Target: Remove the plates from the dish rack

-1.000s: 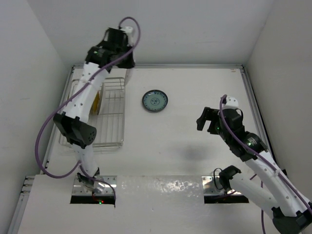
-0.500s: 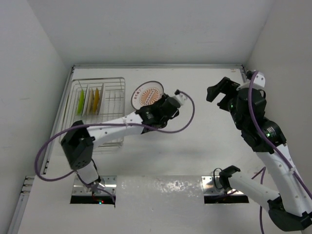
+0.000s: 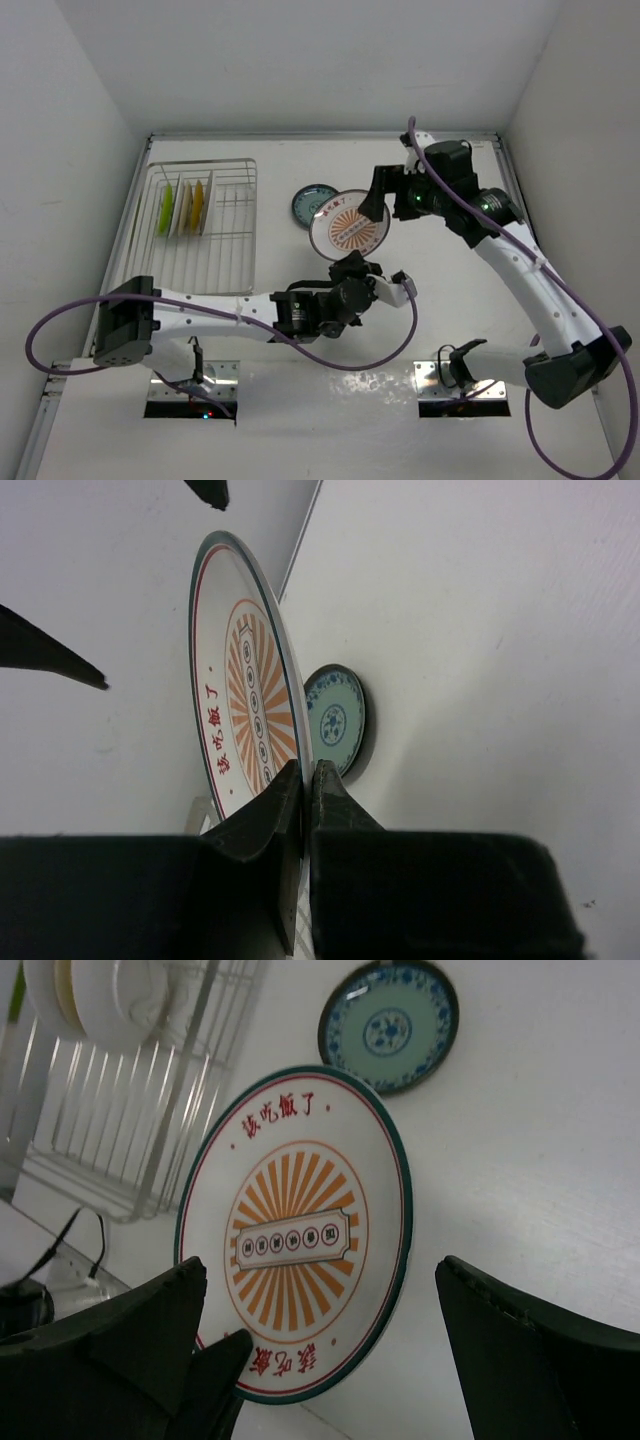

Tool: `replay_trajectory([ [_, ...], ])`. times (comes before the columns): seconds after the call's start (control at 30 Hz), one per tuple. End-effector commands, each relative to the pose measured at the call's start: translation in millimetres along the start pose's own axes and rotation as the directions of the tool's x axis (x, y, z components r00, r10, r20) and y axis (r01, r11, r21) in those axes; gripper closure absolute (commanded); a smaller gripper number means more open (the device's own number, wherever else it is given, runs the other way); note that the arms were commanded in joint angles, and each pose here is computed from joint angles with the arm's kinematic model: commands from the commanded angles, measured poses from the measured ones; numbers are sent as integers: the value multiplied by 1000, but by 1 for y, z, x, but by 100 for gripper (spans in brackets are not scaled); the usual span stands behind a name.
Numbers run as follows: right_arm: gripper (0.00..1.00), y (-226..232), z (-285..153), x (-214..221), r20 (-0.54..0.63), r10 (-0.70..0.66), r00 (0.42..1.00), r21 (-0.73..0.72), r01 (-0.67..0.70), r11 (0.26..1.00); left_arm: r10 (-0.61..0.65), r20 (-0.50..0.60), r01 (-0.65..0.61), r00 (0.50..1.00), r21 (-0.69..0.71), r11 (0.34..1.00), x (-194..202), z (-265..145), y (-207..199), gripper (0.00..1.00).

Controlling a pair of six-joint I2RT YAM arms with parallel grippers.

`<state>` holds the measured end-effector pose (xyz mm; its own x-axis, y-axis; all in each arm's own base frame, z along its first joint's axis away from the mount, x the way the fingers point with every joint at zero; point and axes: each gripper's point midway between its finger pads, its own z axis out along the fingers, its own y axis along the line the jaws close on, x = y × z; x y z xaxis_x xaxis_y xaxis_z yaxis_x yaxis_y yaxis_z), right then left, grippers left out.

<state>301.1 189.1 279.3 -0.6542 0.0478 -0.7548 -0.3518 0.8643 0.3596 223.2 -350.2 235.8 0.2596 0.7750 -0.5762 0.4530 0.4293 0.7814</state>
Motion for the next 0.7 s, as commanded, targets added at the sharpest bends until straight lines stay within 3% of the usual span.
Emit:
replay_trajectory([
  [0.0,7,6,-4,19,-53,-49,997,-78,45,996,0,10,1,1000,-99,995,-7,-2,17,100],
  [0.1,17,-2,10,44,-109,-42,993,-83,33,996,7,12,-6,1000,-118,993,-9,-4,19,100],
  [0.13,32,0,13,50,-123,-32,992,-105,19,994,17,13,-15,1000,-122,992,-9,-6,19,100],
  [0.2,50,11,21,64,-148,5,989,-211,-36,977,18,14,-16,1000,-139,990,-8,-7,20,100],
  [0.23,72,14,23,65,-146,23,989,-242,-59,968,19,13,-17,1000,-144,989,-6,-6,19,100],
  [0.27,78,16,24,66,-145,48,988,-265,-86,960,22,11,-20,1000,-146,989,-5,-6,18,100],
  [0.33,80,15,27,61,-114,110,987,-308,-141,941,27,9,-25,1000,-142,990,-3,-6,16,100],
  [0.4,96,0,28,50,-61,171,983,-302,-181,936,29,7,-27,1000,-138,990,-2,-6,14,98],
  [0.57,100,-50,22,26,79,349,934,-207,-327,922,2,9,-1,1000,-134,991,-1,-7,14,55],
  [0.6,100,-57,22,25,97,388,917,-193,-365,911,-23,11,24,1000,-130,991,0,-7,13,41],
  [0.67,100,-80,23,27,145,445,884,-151,-425,892,-39,-4,38,999,-128,991,3,-6,9,27],
])
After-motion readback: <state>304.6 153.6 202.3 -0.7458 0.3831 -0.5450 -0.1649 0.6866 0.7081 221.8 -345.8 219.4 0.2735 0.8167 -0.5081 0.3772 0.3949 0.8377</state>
